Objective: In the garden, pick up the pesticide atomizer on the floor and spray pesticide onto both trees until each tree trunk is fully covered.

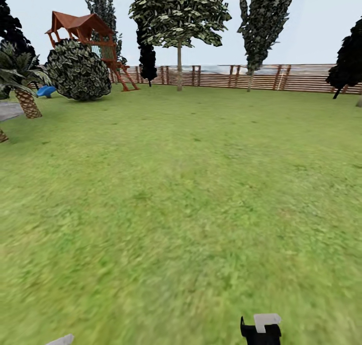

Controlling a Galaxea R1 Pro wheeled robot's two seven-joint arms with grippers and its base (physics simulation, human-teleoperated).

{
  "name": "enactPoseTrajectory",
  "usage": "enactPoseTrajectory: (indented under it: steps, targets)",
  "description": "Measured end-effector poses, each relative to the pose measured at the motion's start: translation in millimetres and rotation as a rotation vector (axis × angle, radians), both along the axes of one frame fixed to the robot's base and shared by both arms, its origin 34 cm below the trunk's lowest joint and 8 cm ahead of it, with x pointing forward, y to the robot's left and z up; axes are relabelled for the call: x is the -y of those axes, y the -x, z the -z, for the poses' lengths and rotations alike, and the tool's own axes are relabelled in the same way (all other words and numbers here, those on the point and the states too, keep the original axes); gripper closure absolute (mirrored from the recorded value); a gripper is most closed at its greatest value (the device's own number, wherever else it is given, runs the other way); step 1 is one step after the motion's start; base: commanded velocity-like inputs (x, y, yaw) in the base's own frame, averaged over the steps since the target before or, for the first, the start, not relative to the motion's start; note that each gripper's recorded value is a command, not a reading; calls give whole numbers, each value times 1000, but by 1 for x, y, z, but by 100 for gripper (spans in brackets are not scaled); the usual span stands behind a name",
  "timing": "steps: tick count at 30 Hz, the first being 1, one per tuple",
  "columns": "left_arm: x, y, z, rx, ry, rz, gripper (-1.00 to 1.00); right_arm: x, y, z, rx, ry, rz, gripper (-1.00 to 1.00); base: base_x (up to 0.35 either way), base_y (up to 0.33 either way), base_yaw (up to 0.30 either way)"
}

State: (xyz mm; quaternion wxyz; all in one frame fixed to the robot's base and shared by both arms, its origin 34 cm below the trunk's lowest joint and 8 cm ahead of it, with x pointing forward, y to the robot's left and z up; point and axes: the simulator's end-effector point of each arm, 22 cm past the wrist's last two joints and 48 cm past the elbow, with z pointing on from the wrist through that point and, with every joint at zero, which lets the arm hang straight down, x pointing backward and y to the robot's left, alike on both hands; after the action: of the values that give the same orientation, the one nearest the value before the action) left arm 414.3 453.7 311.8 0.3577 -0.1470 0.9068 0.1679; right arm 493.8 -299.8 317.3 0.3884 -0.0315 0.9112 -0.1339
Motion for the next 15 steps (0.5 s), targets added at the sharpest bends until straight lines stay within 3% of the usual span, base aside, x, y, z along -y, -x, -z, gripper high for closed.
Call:
enactPoseTrajectory:
  steps: [12,15]
  targets:
    - [-1,0,0,0,-2,1,100,0,4,3,-13,0,-8,-100,339,58,6]
    - [0,-1,-1,2,-1,3,100,0,4,3,-12,-1,-5,-100,339,100,-212]
